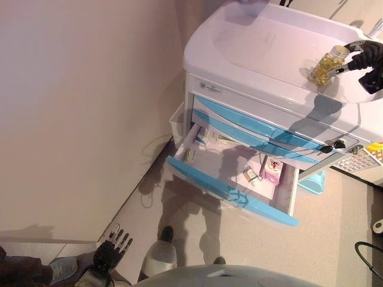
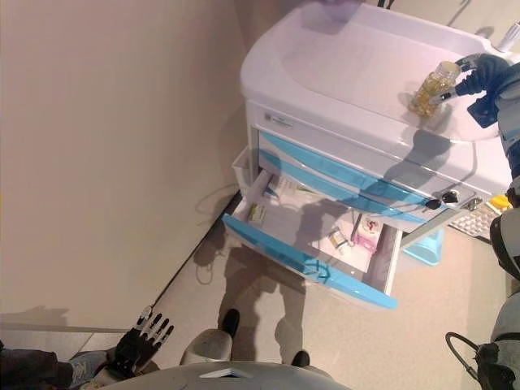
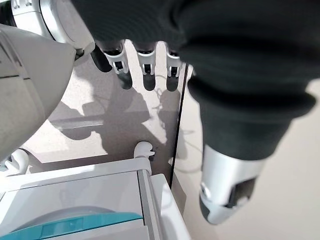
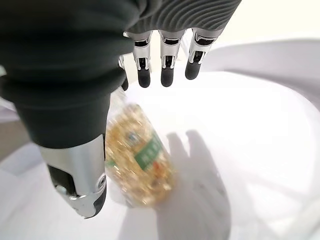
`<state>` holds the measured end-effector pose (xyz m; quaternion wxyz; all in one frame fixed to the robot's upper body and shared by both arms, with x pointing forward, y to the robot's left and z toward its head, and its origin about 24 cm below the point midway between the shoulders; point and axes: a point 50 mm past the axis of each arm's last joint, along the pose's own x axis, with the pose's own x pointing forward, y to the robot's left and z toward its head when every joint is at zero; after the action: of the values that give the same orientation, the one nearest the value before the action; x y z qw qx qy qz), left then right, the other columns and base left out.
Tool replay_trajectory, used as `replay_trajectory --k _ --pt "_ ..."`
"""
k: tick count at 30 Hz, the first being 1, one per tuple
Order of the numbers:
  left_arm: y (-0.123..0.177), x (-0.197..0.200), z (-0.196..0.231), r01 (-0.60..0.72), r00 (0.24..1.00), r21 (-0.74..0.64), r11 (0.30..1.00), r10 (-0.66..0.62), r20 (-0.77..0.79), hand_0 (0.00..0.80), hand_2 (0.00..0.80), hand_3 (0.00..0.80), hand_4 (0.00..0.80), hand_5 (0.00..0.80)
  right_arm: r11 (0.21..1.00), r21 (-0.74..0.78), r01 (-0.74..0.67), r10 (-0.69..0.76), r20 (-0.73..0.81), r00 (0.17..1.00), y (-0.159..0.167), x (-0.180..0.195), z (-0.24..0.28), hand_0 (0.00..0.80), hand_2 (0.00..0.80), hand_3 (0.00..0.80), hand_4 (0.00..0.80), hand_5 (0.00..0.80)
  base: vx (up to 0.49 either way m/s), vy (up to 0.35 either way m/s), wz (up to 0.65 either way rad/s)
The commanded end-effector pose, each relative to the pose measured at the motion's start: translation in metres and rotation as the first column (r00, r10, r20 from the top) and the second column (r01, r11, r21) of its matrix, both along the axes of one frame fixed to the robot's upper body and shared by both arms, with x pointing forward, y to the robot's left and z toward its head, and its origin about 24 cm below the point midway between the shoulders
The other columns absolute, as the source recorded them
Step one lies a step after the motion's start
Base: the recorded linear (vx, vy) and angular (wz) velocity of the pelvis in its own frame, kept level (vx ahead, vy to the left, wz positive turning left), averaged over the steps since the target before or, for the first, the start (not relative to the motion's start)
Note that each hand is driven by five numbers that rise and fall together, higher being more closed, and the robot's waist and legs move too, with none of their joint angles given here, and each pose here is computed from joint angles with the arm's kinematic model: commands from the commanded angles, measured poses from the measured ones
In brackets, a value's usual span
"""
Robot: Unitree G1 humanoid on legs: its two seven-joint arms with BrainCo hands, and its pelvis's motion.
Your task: Open the drawer and pick up the medicine
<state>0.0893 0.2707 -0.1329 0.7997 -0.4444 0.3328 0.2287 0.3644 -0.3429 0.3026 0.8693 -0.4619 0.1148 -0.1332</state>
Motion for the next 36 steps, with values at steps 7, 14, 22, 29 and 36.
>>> replay_trajectory --k 7,14,22,29,36 --pt "0.008 -0.004 0.005 0.083 0.996 0.052 0.995 -0.084 0.020 0.000 0.000 0.000 0.000 0.000 0.996 -0.082 0.042 -0.020 0.251 0.968 0.005 -0.027 0.080 0.000 0.000 0.000 0.000 0.000 -0.031 -0.010 -0.13" --pt "0.005 0.009 0.012 0.195 0.977 0.140 0.971 -0.205 0.057 0.000 0.000 0.000 0.000 0.000 0.996 -0.092 -0.004 0.040 0.397 0.917 0.013 -0.045 0.108 0.000 0.000 0.000 0.000 0.000 -0.045 -0.022 -0.13" --pt "0.002 0.025 0.021 0.343 0.926 0.274 0.898 -0.372 0.063 0.000 0.000 0.000 0.000 0.000 0.987 -0.067 -0.147 0.161 0.503 0.849 0.032 -0.060 0.108 0.000 0.000 0.000 0.000 0.000 -0.052 -0.023 -0.21" --pt "-0.003 0.039 0.024 0.584 0.787 0.439 0.683 -0.609 -0.099 0.000 0.000 0.000 0.000 0.000 0.949 0.013 -0.316 0.271 0.481 0.834 0.039 -0.071 0.044 0.000 0.000 0.000 0.000 0.000 -0.040 -0.016 -0.15" --pt "-0.003 0.049 0.019 0.792 0.551 0.520 0.320 -0.742 -0.383 0.000 0.000 0.000 0.000 0.000 0.875 0.130 -0.466 0.368 0.446 0.816 0.051 -0.078 -0.011 0.000 0.000 0.000 0.000 0.000 -0.016 0.021 -0.20"
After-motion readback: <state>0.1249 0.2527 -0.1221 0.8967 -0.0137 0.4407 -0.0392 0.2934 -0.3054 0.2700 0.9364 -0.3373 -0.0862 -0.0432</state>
